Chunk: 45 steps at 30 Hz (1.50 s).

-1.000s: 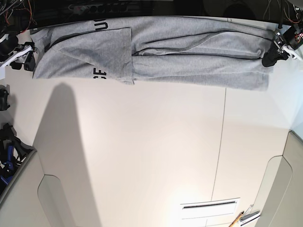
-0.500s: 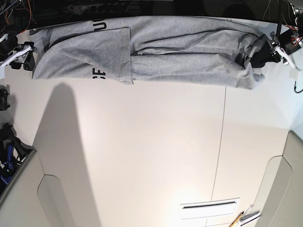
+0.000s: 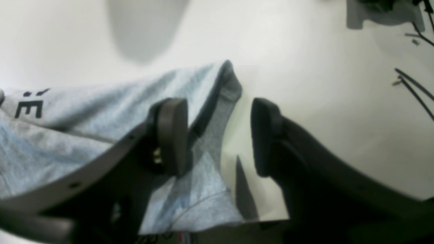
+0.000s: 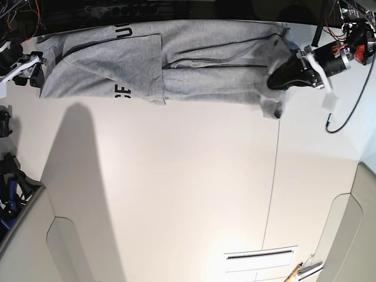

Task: Fold the T-shirt properly
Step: 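Fold the shirt end held by the left gripper toward the right gripper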

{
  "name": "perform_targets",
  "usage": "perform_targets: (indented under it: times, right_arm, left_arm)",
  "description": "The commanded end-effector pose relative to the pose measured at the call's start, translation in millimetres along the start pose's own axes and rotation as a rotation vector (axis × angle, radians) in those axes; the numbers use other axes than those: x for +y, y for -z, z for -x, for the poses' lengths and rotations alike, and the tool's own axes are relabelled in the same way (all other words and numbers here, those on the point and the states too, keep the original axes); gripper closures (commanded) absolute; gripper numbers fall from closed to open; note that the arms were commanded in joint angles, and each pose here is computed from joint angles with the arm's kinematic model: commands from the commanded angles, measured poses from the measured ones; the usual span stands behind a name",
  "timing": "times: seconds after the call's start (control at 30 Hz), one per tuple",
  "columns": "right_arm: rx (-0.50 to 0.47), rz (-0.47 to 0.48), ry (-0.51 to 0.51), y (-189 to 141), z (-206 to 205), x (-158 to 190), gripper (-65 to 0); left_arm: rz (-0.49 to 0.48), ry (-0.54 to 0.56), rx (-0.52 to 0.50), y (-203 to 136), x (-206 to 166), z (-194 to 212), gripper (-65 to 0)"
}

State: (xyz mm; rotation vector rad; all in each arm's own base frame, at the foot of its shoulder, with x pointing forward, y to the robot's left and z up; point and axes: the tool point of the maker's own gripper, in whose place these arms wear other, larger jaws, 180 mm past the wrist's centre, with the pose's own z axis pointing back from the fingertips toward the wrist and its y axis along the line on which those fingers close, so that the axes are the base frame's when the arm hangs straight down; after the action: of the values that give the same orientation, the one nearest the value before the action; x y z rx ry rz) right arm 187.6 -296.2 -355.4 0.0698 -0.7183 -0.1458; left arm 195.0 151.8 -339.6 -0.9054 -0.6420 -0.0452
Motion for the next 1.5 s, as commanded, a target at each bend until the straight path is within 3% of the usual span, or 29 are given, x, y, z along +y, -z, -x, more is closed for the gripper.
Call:
perform_targets:
  times: [0.0,0.27,0.5,0.83,1.47]
  right_arm:
    - [-0.036,0.006,-0.014,-4.4,-11.4,-2.8,-30.1]
    - [-0.044,-0.006,-0.007,-4.4,-12.8,-0.6,-30.2]
    - [-0.044,-0.005,-0.007,-4.4,-12.6,-0.7,-30.1]
    - [-0.049,-0.013,-0.003,-4.4,-13.7,0.6,-30.1]
    - [-0.050,-0.013,-0.003,-4.5,-13.7,0.8,-30.1]
  left_arm:
    - [0.051,0.031,-0.021,4.5,-14.5,-7.8,0.0]
    - [0.299,0.031,0.095,64.4,-84.7,28.1,0.0]
    - [0.443,0.046,0.131,95.2,-129.3,38.0,0.0]
    - [0.420,0.124,0.118,122.2,-141.4,38.6,0.0]
    - [0.353,0.184,0.064,132.3,-133.1,21.5,0.0]
